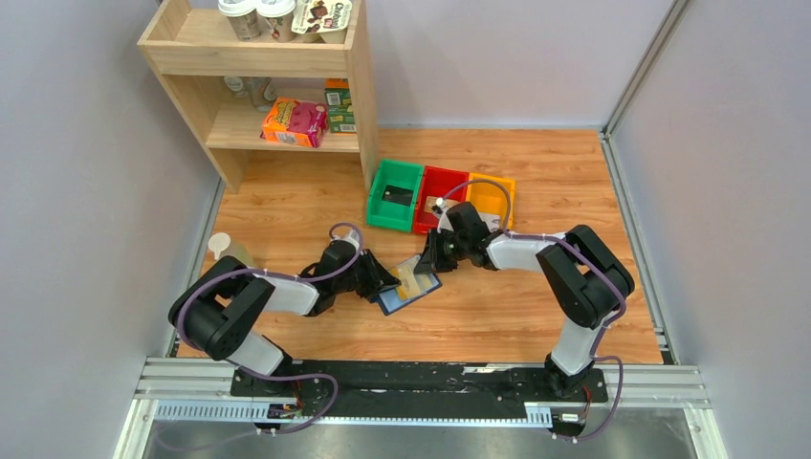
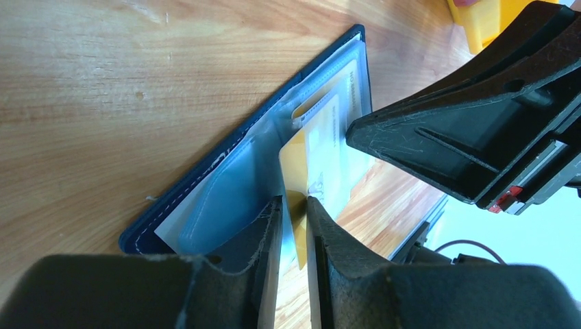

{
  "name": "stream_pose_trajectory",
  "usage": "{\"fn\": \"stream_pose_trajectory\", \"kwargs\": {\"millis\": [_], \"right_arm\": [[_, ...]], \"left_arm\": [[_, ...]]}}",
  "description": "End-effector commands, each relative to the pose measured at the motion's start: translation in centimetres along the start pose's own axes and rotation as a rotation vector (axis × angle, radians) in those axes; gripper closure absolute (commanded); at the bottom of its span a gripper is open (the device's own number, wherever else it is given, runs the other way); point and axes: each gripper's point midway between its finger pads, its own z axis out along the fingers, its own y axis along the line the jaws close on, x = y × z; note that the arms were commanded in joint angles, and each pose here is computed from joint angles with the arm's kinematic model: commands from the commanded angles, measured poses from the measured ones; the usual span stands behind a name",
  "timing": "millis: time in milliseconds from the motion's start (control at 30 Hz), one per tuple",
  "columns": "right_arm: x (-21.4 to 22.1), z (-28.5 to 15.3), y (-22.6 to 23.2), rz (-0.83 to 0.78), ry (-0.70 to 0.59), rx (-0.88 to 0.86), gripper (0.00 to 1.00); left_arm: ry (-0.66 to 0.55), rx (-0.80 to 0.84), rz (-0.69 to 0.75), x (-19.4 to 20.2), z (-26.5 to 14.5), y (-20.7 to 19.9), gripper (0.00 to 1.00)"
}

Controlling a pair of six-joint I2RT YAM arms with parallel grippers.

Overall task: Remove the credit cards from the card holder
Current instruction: Remove the credit card from the card holder, then place the credit card in the storage box.

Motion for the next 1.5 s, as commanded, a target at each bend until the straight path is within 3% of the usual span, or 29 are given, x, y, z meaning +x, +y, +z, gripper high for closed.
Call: {"fn": "stream_pose_trajectory", "kwargs": {"millis": [0,167,400,667,833,1000,1100,1267,1467], "right_arm": [[1.4,0.6,-2.7,0.023,0.028,0.083,0.88],[1.4,0.6,-3.1,0.026,0.027,0.096,0.88],[0.8,0.2,-2.9,0.024,0.008,0.097,0.88],[-2.2,-2.2,0.8,-0.018,-0.060,0.045,0.84],[-5.1,-5.4,4.8,-0.067,-0.151,-0.010,0.71],[-7.2,-9.8,8.7,-0.098,-0.282,-0.083,0.43],[-7.8,-12.3,10.6,-0.088,-0.371,-0.141,0.32],[-7.8,-16.3,13.5,-0.042,-0.503,-0.286,0.27],[-6.7,-18.6,16.0,-0.013,-0.569,-0.440,0.30]], "left_arm": [[0.011,-0.002,0.002,0.3,0.4,0.3,0.75],[-0.012,-0.010,0.002,0.3,-0.3,0.8,1.00],[-0.049,-0.054,0.021,0.1,-2.4,2.0,1.00],[-0.150,-0.020,0.136,-1.7,-5.7,-0.3,1.00],[-0.229,0.047,0.211,-3.0,-7.5,-2.4,1.00],[-0.300,0.183,0.255,-4.2,-9.5,-6.5,1.00],[-0.365,0.290,0.278,-5.4,-11.1,-9.7,1.00],[-0.465,0.470,0.307,-7.0,-14.2,-15.2,1.00],[-0.526,0.608,0.250,-8.4,-16.3,-19.0,1.00]]}}
